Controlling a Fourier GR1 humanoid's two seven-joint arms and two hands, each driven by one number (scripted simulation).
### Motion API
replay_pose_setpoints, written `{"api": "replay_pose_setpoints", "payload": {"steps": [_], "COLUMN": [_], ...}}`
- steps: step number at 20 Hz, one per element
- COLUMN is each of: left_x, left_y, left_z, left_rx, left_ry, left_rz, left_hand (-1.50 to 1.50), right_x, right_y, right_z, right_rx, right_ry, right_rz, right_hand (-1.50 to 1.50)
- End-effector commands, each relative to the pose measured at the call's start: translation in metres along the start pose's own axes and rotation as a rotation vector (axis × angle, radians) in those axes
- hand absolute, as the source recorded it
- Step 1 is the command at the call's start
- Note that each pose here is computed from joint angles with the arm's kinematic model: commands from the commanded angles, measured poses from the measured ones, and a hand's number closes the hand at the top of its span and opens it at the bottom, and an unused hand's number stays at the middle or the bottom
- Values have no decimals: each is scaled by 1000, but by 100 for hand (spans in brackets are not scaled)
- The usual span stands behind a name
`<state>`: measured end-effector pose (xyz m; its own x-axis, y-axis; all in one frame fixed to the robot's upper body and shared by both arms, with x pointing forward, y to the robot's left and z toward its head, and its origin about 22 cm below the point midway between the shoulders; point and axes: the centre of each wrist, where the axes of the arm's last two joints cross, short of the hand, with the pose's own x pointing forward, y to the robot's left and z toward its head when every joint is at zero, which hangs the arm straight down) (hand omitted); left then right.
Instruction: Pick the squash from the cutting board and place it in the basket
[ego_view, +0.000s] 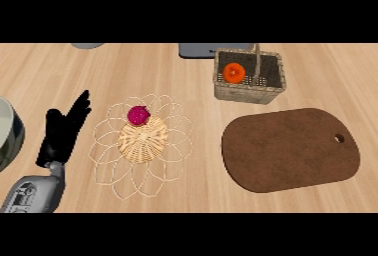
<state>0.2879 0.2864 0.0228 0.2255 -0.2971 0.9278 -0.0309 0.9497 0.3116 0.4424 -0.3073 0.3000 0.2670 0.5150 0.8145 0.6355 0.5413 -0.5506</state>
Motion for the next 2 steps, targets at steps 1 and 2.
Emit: {"api": "replay_pose_setpoints", "payload": {"steps": [1,2], "left_x": [-17,-5], "left_y": [-15,2], "left_z": [6,9], "left_rx": [24,14], "left_ry": [23,14], "left_rz": [12,9], "left_hand": [0,0], "right_x": [-46,-51], "right_y": [-40,-54], "right_z": [-9,-9], "right_rx": [-11,-9], "right_ry": [5,16], "right_rz": [-22,-38], "right_hand": [-150,-150]}}
